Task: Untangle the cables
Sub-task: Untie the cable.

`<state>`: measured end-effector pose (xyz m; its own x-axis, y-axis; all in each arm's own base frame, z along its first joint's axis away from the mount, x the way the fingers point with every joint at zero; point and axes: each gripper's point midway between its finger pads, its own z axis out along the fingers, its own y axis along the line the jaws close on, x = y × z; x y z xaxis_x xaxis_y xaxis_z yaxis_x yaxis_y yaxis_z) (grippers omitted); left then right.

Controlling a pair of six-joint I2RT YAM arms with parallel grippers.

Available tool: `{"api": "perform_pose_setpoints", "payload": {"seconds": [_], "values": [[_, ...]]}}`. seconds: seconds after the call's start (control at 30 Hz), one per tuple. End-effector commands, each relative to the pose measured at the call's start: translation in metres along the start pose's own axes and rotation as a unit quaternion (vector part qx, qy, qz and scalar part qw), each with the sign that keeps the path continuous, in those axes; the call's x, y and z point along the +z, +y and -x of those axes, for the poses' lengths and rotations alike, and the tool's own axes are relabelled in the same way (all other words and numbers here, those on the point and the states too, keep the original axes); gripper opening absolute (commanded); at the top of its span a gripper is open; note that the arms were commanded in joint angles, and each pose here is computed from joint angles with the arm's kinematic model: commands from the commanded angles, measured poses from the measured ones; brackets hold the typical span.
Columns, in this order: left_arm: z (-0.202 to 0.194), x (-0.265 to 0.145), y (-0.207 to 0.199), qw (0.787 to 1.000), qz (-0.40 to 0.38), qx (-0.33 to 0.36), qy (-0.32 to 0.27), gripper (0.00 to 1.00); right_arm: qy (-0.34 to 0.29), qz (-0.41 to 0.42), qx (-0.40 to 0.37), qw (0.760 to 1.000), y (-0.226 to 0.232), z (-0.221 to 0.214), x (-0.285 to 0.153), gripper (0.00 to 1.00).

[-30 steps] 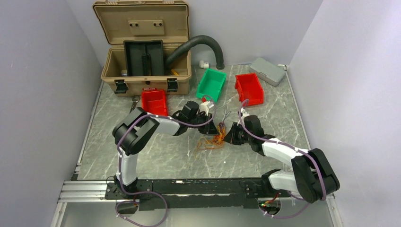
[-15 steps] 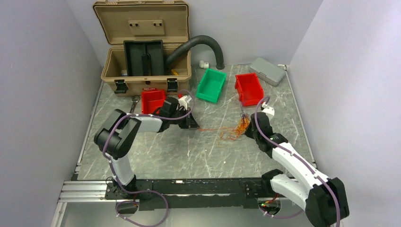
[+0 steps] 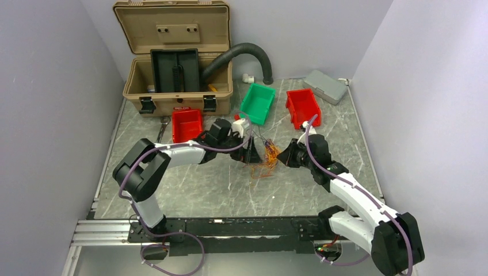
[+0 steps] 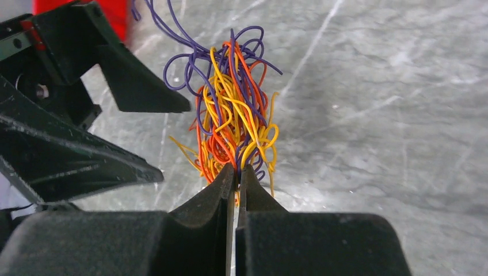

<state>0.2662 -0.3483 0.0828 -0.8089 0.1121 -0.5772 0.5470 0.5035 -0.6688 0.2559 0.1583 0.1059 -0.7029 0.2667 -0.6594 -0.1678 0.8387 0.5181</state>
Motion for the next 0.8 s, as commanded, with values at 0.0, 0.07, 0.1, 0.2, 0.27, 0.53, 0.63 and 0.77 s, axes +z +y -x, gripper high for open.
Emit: {"api": "perform_pose_setpoints", "payload": {"seconds": [0.0,0.07,0.1,0.2,0.27,0.53,0.63,0.77], "values": [[0.030,0.008,-0.039,0.998,-0.048,0.046,-0.022,0.95,-0.021,0.094,-0.022,0.995,0.036,0.014,-0.001,0.00],[0.032,0.013,-0.046,0.997,-0.065,0.036,-0.025,0.94,-0.020,0.098,-0.023,0.995,0.038,0.014,0.000,0.00],[0.034,0.015,-0.048,0.997,-0.071,0.028,-0.025,0.93,-0.020,0.102,-0.024,0.994,0.039,0.014,0.000,0.00],[0.034,0.025,-0.055,0.996,-0.082,0.019,-0.023,0.92,-0.017,0.107,-0.023,0.994,0.041,0.014,0.002,0.00],[0.032,0.034,-0.054,0.997,-0.080,0.009,-0.016,0.91,-0.013,0.115,-0.024,0.993,0.044,0.014,0.003,0.00],[0.017,0.053,-0.031,0.997,-0.059,-0.044,-0.006,0.00,-0.018,0.098,0.000,0.995,0.037,0.011,0.005,0.00],[0.014,0.042,-0.005,0.998,-0.022,-0.060,-0.014,0.00,-0.016,-0.053,0.053,0.997,-0.015,0.005,0.010,0.00],[0.008,0.014,0.039,0.996,0.061,-0.065,-0.011,0.00,-0.056,-0.266,0.109,0.956,-0.090,0.004,-0.010,0.00]]}}
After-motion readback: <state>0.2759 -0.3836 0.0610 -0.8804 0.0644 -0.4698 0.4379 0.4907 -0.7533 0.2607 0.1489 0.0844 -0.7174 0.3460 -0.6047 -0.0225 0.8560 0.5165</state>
